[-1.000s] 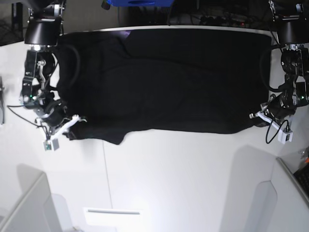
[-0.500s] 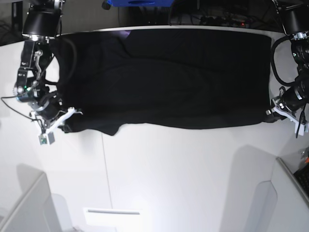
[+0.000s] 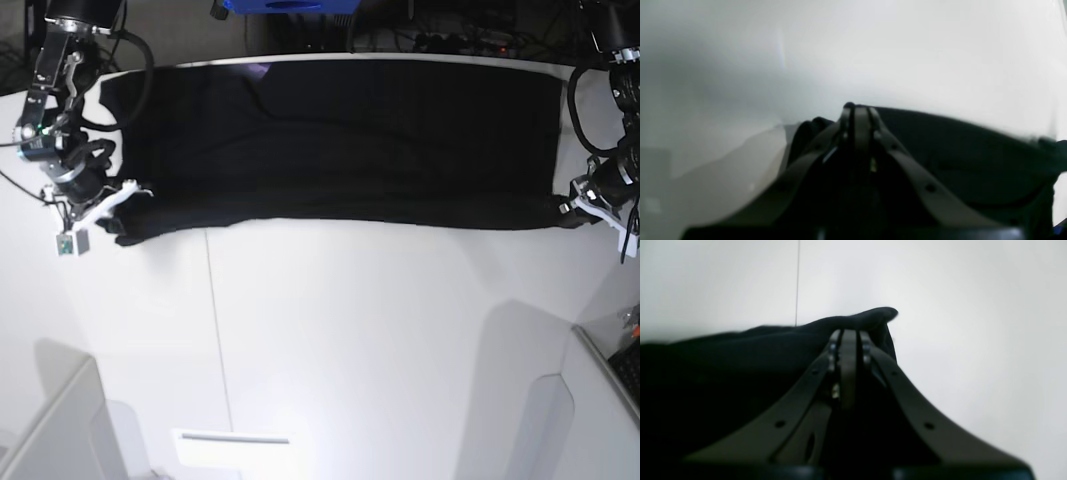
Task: Fold the T-shirt properly
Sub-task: 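Fold the hem up over the shirt toward the collar with both grippers, then lay the folded hem down and open both grippers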
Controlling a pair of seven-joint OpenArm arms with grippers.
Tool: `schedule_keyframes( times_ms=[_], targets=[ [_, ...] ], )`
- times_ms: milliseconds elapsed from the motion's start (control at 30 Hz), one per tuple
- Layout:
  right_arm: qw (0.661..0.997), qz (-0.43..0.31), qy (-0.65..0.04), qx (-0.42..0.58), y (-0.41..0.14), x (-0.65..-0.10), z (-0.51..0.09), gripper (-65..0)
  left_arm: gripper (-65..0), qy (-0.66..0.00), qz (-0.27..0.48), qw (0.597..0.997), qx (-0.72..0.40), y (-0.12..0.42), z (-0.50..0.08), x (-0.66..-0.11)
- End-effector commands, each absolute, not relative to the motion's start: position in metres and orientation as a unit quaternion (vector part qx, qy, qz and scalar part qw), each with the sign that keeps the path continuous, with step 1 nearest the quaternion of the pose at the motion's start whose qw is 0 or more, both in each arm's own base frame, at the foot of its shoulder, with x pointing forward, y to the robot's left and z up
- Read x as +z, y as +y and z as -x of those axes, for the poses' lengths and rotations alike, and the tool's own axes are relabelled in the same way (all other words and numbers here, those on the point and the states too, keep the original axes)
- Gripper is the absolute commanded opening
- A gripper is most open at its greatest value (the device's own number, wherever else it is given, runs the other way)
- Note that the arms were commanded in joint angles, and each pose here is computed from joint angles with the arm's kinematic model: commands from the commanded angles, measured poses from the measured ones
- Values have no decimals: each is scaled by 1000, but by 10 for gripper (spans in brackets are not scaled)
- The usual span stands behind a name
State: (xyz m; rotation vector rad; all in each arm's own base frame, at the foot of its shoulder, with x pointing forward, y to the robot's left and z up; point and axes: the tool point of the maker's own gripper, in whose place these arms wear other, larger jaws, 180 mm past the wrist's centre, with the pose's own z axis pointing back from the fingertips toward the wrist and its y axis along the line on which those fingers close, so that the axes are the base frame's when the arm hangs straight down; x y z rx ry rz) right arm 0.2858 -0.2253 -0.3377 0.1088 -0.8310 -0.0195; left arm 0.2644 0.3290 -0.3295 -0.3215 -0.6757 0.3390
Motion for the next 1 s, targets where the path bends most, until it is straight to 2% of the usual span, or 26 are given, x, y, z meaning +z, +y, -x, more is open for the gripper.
schedule_keyframes(
  times_ms=[0,133,367,600,733,967],
  targets=[
    [905,-47,-423,-3,-230,-326,-290,-650,-650,-347,150,914,148,334,-269,-316],
    [910,-48,-412,-4,-230,-334,-281,-650,-650,-342,152,921,106,329,-259,-322],
    [911,-42,-410,7,-225,-330,-263,-650,-650,-318,146,930,112,332,-238,-335],
    [916,-20,-400,-29,-248,-333,-238,-650,-650,-305,116,938,119,349,-221,-338],
    [923,-29,-384,-23,-240,-343,-220,-650,-650,-285,80,952,81,345,-214,-345],
    [933,-28,-358,-29,-242,-355,-189,-650,-650,-267,69,959,70,343,-200,-351]
  ],
)
